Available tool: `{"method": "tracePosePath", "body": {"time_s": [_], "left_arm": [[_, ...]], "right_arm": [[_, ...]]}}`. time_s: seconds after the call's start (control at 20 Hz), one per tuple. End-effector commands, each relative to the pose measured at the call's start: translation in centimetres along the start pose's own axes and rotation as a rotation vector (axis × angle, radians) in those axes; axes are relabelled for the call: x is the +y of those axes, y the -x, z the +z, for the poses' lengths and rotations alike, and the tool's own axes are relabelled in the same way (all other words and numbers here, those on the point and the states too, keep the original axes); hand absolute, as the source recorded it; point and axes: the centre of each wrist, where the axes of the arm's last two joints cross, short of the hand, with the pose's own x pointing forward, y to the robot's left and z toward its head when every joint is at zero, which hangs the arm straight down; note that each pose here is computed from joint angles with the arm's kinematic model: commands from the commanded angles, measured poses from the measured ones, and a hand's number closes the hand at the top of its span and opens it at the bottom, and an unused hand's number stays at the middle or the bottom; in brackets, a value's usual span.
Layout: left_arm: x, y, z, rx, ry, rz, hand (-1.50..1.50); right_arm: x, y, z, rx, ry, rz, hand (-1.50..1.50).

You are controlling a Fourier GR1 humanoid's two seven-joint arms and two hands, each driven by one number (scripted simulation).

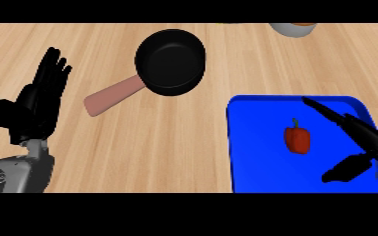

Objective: Pick the bell pepper from the tray and place it in the pot

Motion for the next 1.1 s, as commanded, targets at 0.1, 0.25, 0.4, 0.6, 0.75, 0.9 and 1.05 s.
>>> {"method": "tracePosePath", "body": {"time_s": [0.1,0.25,0.4,0.6,0.75,0.9,1.05], "left_arm": [[2.1,0.9,0.8,-0.002,0.014,0.004,0.0],[0.0,0.9,0.2,0.006,0.01,0.001,0.0],[0.7,-1.0,1.4,0.002,0.012,0.006,0.0],[0.6,0.6,0.7,0.004,0.012,0.011,0.0],[-1.0,-0.3,0.5,-0.007,-0.005,-0.007,0.0],[1.3,-0.7,0.3,-0.004,0.003,0.012,0.0],[-1.3,0.3,0.1,-0.007,0.008,0.004,0.0]], "right_arm": [[2.0,1.1,-1.4,0.003,0.012,0.005,-1.5],[0.1,0.9,-3.2,0.02,0.017,0.019,-1.5],[2.1,0.6,-1.7,0.047,0.017,0.025,-1.5],[4.9,1.3,-4.2,0.043,-0.014,0.002,-1.5],[3.3,1.6,-3.4,-0.056,-0.058,0.126,1.5],[4.5,2.9,-4.6,-0.073,-0.018,0.139,1.5],[4.3,2.0,-5.9,-0.093,-0.017,0.13,1.5]]}}
